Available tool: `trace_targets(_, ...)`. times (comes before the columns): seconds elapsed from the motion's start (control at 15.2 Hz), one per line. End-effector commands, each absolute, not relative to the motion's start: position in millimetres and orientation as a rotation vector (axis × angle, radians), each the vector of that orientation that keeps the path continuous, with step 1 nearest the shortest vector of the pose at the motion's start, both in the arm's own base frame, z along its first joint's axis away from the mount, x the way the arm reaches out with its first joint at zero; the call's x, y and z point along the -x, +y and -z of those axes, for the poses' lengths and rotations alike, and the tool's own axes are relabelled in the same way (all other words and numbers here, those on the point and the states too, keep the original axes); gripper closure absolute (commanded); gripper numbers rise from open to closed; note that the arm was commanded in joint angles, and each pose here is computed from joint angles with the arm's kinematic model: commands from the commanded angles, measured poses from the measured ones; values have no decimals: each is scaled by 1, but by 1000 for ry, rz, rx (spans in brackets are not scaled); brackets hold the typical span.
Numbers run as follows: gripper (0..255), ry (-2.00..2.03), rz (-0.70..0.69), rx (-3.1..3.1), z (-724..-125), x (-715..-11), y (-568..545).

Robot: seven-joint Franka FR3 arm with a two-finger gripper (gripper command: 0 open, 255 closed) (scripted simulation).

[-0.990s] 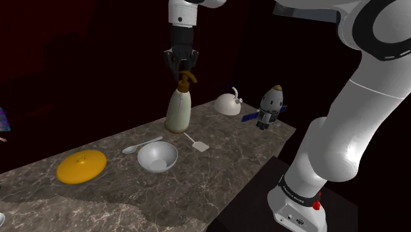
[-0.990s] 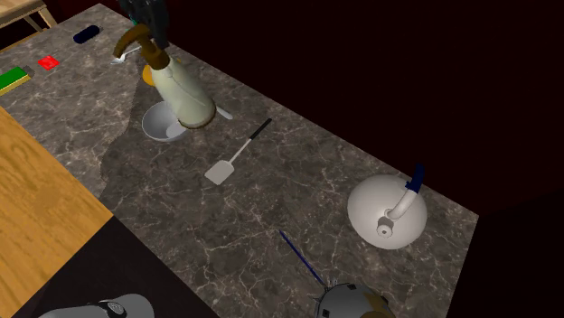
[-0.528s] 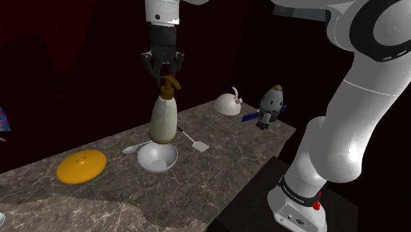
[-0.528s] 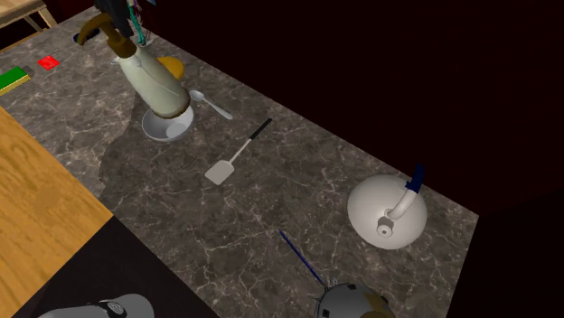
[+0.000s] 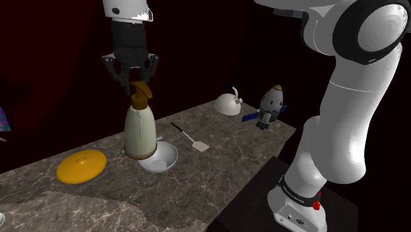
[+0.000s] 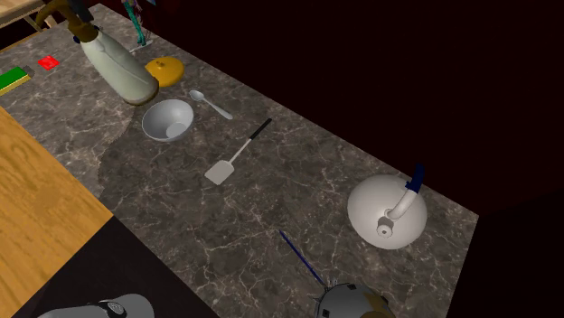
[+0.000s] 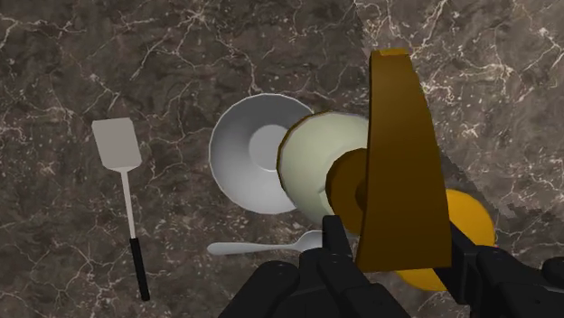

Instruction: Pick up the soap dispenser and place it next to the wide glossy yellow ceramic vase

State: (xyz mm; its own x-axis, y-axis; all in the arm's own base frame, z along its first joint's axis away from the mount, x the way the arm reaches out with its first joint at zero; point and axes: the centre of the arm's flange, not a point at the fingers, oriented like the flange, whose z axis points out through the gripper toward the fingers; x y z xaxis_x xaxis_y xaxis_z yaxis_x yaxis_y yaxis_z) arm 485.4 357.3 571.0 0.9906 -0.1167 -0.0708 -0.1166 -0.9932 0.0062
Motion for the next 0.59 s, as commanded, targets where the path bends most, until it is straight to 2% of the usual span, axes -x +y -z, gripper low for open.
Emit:
trace_targets(0.0,255,-186,111,-3133,-570,-480,383)
trace_targets(0.53,255,-186,111,-3133,-559,-469,461)
